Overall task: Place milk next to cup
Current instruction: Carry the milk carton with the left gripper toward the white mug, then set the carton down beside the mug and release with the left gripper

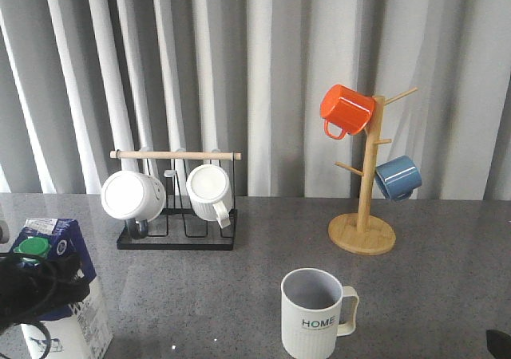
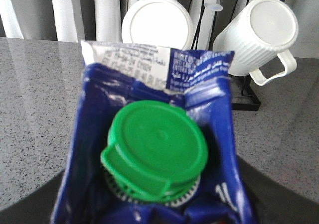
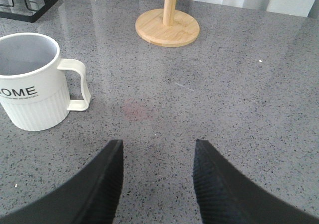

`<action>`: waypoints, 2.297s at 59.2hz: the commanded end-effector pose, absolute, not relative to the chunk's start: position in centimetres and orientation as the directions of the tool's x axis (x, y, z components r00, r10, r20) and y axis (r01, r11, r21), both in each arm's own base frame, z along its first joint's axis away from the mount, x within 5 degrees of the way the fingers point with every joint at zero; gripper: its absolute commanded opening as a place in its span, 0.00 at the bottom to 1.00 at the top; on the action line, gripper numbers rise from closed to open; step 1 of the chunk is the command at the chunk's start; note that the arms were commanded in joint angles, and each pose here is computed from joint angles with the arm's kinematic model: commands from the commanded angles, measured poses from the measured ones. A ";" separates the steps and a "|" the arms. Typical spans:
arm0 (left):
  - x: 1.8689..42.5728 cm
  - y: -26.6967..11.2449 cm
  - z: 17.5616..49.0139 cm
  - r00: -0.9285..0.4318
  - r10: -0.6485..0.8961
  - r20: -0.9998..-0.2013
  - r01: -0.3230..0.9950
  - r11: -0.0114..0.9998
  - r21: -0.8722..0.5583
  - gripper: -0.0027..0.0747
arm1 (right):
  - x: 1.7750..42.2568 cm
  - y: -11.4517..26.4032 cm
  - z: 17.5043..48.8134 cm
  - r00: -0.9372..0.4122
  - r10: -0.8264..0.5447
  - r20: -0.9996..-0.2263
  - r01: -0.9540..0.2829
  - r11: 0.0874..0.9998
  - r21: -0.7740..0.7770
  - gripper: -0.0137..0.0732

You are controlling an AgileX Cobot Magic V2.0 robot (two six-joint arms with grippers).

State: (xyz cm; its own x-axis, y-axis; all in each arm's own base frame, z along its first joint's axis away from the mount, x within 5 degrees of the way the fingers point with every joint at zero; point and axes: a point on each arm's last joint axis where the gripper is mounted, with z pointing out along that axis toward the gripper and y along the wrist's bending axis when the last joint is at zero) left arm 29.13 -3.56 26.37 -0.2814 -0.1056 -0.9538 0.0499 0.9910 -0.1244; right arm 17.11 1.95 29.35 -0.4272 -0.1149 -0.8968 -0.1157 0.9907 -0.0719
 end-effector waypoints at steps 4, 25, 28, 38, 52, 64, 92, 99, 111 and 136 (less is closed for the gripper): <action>29.0 -4.3 29.3 -0.136 -0.119 -0.984 0.087 0.988 -0.131 0.50 | 17.3 1.9 31.0 -0.333 -0.123 -0.935 -0.118 0.989 -0.088 0.53; 28.6 -7.2 29.7 -0.132 -0.076 -0.988 0.162 0.982 -0.097 0.51 | 17.3 1.9 31.0 -0.333 -0.123 -0.935 -0.118 0.989 -0.088 0.53; 28.6 -7.9 29.7 -0.134 -0.062 -0.989 0.184 0.979 -0.086 0.51 | 17.3 1.9 31.0 -0.333 -0.123 -0.935 -0.118 0.989 -0.088 0.53; 28.9 -10.0 29.6 -0.149 -0.095 -0.984 0.222 0.967 -0.127 0.53 | 17.3 1.9 31.0 -0.333 -0.123 -0.935 -0.118 0.989 -0.088 0.53; 30.1 -12.9 29.7 -0.138 -0.074 -0.988 0.264 0.958 -0.108 0.56 | 17.3 1.9 31.0 -0.333 -0.123 -0.935 -0.118 0.989 -0.088 0.53; 31.2 -15.3 29.5 -0.146 -0.092 -0.985 0.293 0.947 -0.132 0.56 | 17.3 1.9 31.0 -0.333 -0.123 -0.935 -0.118 0.989 -0.088 0.53; 32.5 -17.7 29.3 -0.114 -0.042 -0.993 0.323 0.943 -0.077 0.56 | 17.3 1.9 31.0 -0.333 -0.123 -0.935 -0.118 0.989 -0.088 0.53; 32.6 -17.7 29.0 -0.121 -0.026 -0.992 0.320 0.945 -0.064 0.56 | 17.3 1.9 31.0 -0.333 -0.123 -0.935 -0.118 0.989 -0.088 0.53; 32.6 -17.6 29.0 -0.134 -0.057 -0.989 0.302 0.948 -0.096 0.56 | 17.3 1.9 31.0 -0.333 -0.123 -0.935 -0.118 0.989 -0.088 0.53; 32.6 -17.5 29.1 -0.135 -0.066 -0.989 0.296 0.950 -0.104 0.81 | 17.3 1.9 31.0 -0.333 -0.123 -0.935 -0.118 0.989 -0.088 0.53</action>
